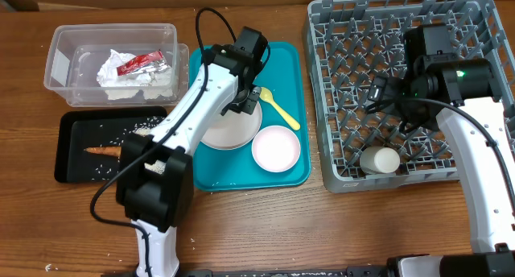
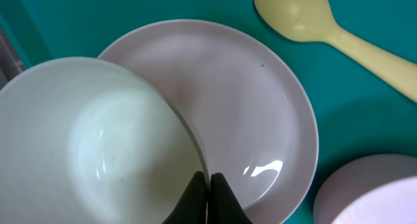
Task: Sort waste into correct bins and load items into the dishwasher
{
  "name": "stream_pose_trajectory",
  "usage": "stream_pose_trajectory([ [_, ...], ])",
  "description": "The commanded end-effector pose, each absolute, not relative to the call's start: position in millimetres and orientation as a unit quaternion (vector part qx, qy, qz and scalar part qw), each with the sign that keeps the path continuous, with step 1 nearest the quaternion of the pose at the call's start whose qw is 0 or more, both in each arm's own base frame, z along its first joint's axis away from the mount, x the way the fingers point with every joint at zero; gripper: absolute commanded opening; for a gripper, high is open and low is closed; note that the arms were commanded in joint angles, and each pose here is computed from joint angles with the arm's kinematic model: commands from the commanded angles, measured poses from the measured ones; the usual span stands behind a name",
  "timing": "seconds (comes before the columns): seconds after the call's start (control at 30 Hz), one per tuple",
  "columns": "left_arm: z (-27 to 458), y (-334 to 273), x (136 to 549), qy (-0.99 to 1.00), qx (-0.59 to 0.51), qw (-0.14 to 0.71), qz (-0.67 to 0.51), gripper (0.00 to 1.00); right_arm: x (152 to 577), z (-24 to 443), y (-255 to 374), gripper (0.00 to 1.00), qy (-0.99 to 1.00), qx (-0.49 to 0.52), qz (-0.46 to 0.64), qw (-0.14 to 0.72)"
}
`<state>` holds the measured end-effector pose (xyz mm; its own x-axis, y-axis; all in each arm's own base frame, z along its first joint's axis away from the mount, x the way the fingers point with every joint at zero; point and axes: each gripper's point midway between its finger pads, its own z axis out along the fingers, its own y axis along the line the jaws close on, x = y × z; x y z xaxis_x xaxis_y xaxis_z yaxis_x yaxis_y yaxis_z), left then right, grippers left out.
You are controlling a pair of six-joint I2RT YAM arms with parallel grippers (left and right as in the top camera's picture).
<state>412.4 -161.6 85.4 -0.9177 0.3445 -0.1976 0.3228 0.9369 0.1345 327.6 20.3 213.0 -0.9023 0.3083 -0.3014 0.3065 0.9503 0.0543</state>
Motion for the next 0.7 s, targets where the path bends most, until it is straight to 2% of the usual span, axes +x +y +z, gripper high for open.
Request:
stream_pose_trajectory([
  [0.0, 66, -174, 412, 0.983, 0.156, 0.093, 0.030, 0.04, 331, 220, 29, 0.98, 0.974, 0.151, 0.029, 0.168],
  [0.07, 56, -178, 410, 0.985, 0.149, 0.080, 0.017, 0.05, 334, 221, 35, 0.98, 0.973, 0.148, 0.046, 0.170],
  [0.17, 48, -187, 402, 0.988, 0.140, 0.058, -0.014, 0.26, 338, 224, 51, 1.00, 0.974, 0.112, 0.089, 0.174],
  [0.2, 48, -189, 401, 0.988, 0.140, 0.055, -0.023, 0.30, 341, 226, 57, 1.00, 0.973, 0.101, 0.105, 0.178],
  [0.23, 49, -190, 401, 0.989, 0.138, 0.054, -0.030, 0.40, 343, 229, 63, 1.00, 0.971, 0.092, 0.121, 0.183],
  [0.33, 66, -188, 407, 0.991, 0.113, 0.068, -0.040, 0.57, 355, 239, 83, 0.98, 0.960, 0.076, 0.172, 0.206],
  [0.4, 94, -182, 414, 0.991, 0.098, 0.081, -0.049, 0.64, 364, 246, 98, 0.95, 0.951, 0.078, 0.202, 0.219],
  [0.5, 162, -156, 431, 0.988, 0.064, 0.129, -0.059, 0.70, 379, 248, 123, 0.93, 0.943, 0.075, 0.226, 0.233],
  [0.67, 279, -70, 451, 0.966, -0.028, 0.246, -0.068, 0.83, 396, 223, 193, 0.87, 0.940, 0.044, 0.257, 0.219],
])
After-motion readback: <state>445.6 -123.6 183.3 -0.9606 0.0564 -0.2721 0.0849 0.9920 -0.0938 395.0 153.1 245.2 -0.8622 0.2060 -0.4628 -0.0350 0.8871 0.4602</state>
